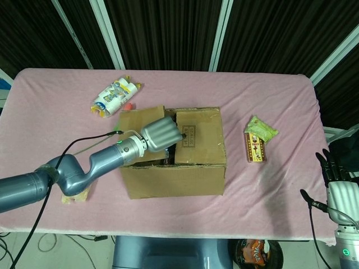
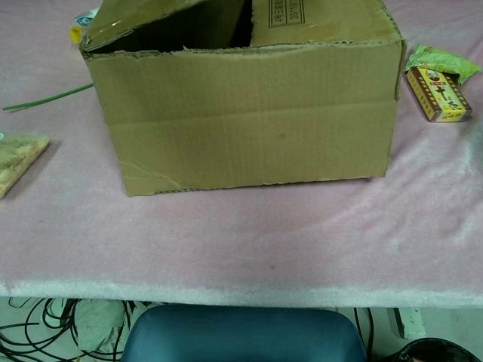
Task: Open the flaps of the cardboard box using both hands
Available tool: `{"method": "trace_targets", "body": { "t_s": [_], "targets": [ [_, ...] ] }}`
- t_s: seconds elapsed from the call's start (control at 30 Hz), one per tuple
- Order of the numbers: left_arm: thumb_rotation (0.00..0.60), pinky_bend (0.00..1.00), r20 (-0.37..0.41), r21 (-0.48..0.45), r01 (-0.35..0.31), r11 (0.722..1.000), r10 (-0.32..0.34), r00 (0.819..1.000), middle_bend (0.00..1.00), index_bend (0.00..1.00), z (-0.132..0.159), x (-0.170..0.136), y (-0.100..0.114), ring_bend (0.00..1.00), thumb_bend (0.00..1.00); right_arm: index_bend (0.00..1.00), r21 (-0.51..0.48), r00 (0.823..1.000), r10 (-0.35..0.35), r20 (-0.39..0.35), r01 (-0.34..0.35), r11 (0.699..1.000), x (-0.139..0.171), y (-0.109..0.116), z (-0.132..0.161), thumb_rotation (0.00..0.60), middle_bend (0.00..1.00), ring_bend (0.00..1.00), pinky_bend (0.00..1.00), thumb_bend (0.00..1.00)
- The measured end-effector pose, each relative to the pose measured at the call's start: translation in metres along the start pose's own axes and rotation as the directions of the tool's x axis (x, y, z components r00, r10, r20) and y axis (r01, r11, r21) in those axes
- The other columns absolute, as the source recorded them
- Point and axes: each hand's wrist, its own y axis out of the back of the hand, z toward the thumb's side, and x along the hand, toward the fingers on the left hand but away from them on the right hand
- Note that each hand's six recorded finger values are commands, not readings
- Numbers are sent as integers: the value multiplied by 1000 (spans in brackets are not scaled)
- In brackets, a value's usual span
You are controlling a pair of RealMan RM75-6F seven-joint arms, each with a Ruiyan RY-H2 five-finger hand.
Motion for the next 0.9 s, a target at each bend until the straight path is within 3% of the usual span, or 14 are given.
{"method": "trace_targets", "body": {
  "t_s": [0.53, 0.73, 0.9],
  "targets": [
    [600, 434, -125, -8, -89, 996, 87, 988, 661, 402, -49, -73, 38, 479, 1000, 0, -7, 1000, -5, -15, 5, 1000, 2, 0, 3, 577, 0, 0, 212, 263],
    [600, 435, -145, -4, -64, 998, 63, 987, 661, 401, -58, -104, 42, 479, 1000, 0, -10, 1000, -8, -19, 8, 1000, 2, 0, 4, 578, 0, 0, 212, 264],
    [600, 436, -176, -6, -14, 1000, 13, 984, 660, 401, -65, -135, 30, 479, 1000, 0, -11, 1000, -10, -22, 10, 1000, 3, 1, 4, 584, 0, 0, 212, 263]
  ]
}}
